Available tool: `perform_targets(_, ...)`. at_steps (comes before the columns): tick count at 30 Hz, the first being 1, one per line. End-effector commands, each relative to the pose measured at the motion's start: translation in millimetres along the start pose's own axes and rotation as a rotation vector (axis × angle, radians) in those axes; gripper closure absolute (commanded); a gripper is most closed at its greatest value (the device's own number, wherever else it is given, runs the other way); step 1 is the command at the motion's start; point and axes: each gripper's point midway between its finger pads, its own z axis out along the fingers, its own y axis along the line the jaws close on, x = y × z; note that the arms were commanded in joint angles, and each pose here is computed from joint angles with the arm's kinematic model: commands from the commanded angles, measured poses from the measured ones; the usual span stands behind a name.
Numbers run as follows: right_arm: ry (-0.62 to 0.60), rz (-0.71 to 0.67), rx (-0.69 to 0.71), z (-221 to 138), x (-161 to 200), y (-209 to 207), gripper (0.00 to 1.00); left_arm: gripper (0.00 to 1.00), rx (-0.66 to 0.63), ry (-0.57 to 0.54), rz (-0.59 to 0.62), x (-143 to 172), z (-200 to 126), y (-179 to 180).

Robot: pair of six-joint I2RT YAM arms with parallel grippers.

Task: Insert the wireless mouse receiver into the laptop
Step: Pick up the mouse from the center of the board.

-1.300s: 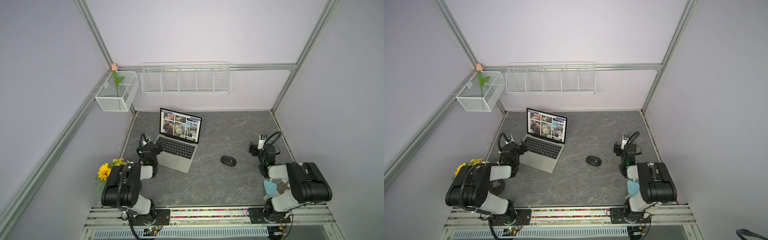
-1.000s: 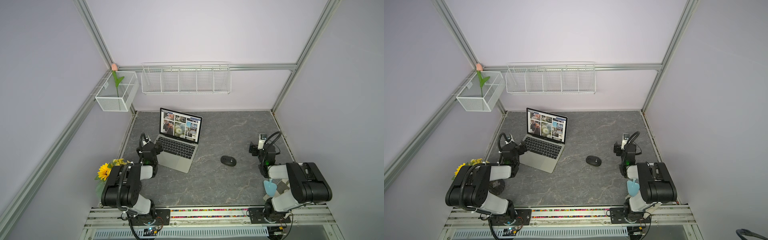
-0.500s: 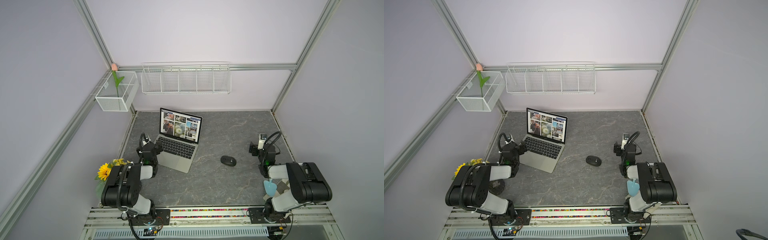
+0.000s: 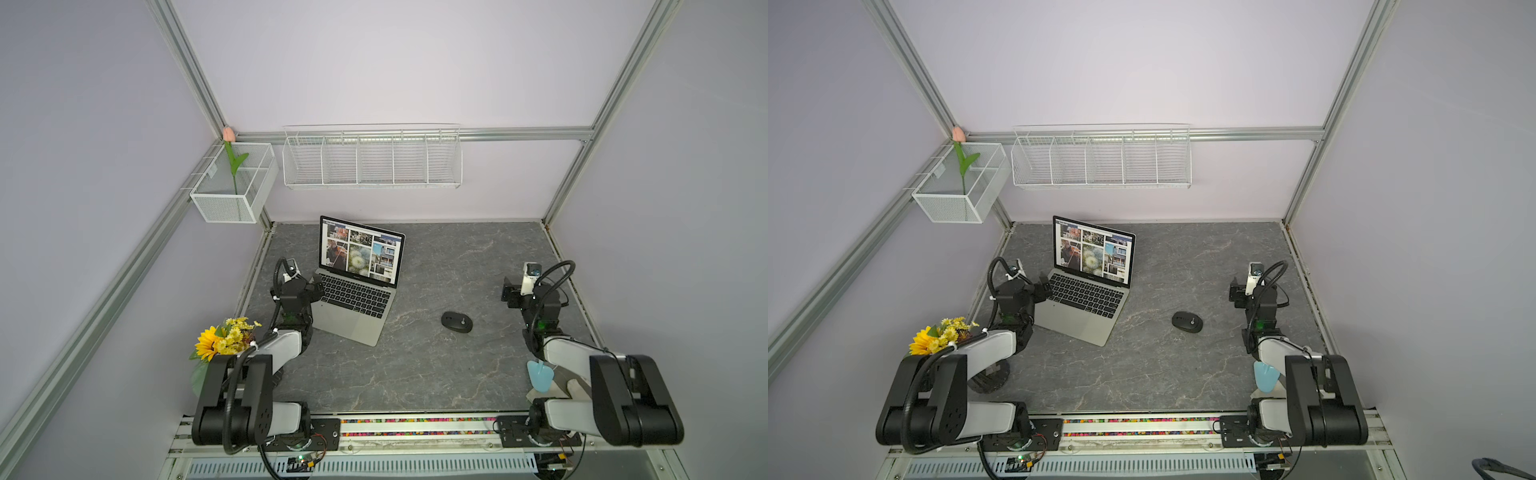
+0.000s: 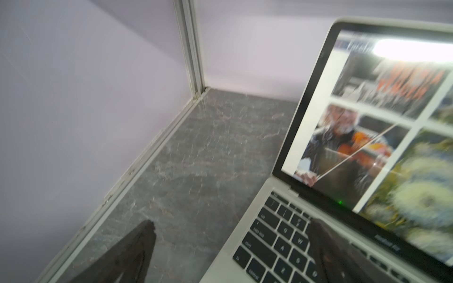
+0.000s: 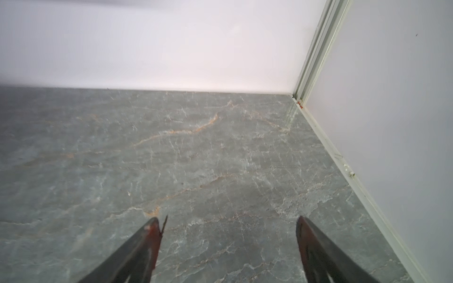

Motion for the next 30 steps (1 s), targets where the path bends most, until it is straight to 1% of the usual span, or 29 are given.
perform_targets(1, 0.093, 0.015, -0.103, -8, -12, 19, 0.11, 0.01, 0.035, -0.029, -0.051, -22, -14, -6)
perform_targets(2, 0.118, 0.021, -0.131, -10, -17, 26, 0.11, 0.01, 0.04, -0.05, -0.086, -29, -17, -7)
perform_targets(4, 0.184, 0.047, -0.188, -15, -19, 42, 0.11, 0.01, 0.02, -0.065, -0.196, -42, -24, -3)
perform_targets(7, 0.294, 0.115, -0.244, -22, -11, 66, 0.11, 0.01, -0.015, -0.016, -0.37, -46, -29, 1)
perform_targets(10, 0.437, 0.224, -0.298, -31, 10, 88, 0.11, 0.01, -0.026, 0.077, -0.484, -36, -31, -1)
perform_targets(11, 0.483, 0.258, -0.292, -34, 19, 90, 0.11, 0.01, -0.019, 0.105, -0.52, -31, -32, -4)
perform_targets(14, 0.635, 0.373, -0.331, -46, 49, 108, 0.11, 0.01, 0.049, 0.182, -0.637, -14, -34, -19)
perform_targets(15, 0.675, 0.392, -0.355, -50, 58, 113, 0.11, 0.01, 0.087, 0.206, -0.671, -9, -35, -26)
perform_targets(16, 0.71, 0.373, -0.389, -56, 64, 125, 0.11, 0.01, 0.122, 0.24, -0.708, -3, -36, -34)
perform_targets(18, 0.758, 0.328, -0.405, -60, 75, 134, 0.11, 0.01, 0.178, 0.301, -0.741, 7, -37, -48)
perform_targets(21, 0.778, 0.232, -0.415, -57, 82, 145, 0.11, 0.01, 0.222, 0.366, -0.764, 19, -38, -60)
perform_targets(24, 0.767, 0.189, -0.473, -46, 81, 164, 0.11, 0.01, 0.265, 0.388, -0.794, 26, -37, -70)
perform_targets(26, 0.79, 0.166, -0.516, -41, 86, 178, 0.11, 0.01, 0.306, 0.397, -0.81, 28, -38, -77)
perform_targets(30, 0.861, 0.116, -0.572, -47, 101, 197, 0.11, 0.01, 0.396, 0.423, -0.763, 25, -43, -91)
